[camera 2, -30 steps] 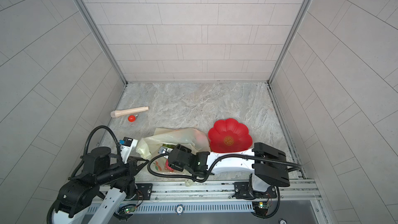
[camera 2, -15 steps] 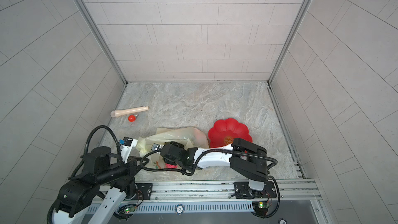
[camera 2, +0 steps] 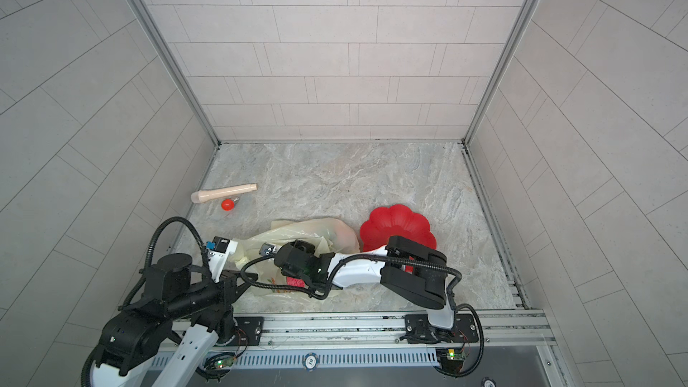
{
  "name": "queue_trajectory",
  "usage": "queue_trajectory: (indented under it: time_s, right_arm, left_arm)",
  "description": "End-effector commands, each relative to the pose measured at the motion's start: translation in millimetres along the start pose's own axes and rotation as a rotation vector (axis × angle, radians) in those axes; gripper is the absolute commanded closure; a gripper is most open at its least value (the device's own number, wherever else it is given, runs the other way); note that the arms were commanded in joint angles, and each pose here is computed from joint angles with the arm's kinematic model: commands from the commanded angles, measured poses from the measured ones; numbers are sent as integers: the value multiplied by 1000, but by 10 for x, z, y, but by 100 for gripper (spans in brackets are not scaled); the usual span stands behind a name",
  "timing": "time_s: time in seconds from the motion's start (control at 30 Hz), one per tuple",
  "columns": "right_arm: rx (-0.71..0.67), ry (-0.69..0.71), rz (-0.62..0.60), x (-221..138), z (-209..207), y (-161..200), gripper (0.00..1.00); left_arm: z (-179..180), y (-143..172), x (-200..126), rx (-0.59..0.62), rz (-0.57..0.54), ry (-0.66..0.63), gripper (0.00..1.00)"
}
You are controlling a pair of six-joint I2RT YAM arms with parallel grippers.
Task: Take fruits out of the plastic bag
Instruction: Take out the fake fruit from the plastic bag.
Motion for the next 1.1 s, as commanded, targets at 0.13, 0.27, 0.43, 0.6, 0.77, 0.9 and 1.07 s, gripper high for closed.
queue_trajectory:
  time_s: [0.13,0.27,0.43,0.6,0.77,0.9,1.07]
  right_arm:
    - [-47,-42,81,2,81,262,79]
    - [-15,-95,31,-139,59,129,91]
    - [19,-108,-16,-304,-29,12,100]
    - [31,-109,-43,-436,-116,-79,100]
    - [67,-112,-89,-608,-223,-202,100]
    - [101,-114,-133,-763,-327,-308,100]
    - [129,-95,-181,-960,-482,-428,100]
  left_arm:
    - [13,-7,26,1,9,-4,95]
    - [18,-9,27,0,8,-7,95]
    - [29,-11,20,-1,3,-17,95]
    - [59,-33,28,-15,5,-43,95]
    - [87,-90,23,-33,5,-87,95]
    - [86,-189,14,-41,-11,-118,95]
    - [20,-346,0,-36,-39,-124,95]
Point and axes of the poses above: each gripper's point midway between its finger pads, its own x axis out along the fingers, its own z axis along the line the jaws close on, y = z × x, the point moved 3 cm from there along -x, back along the fingers, and after that the axes turned 11 degrees about -x, right-handed, at the moved point
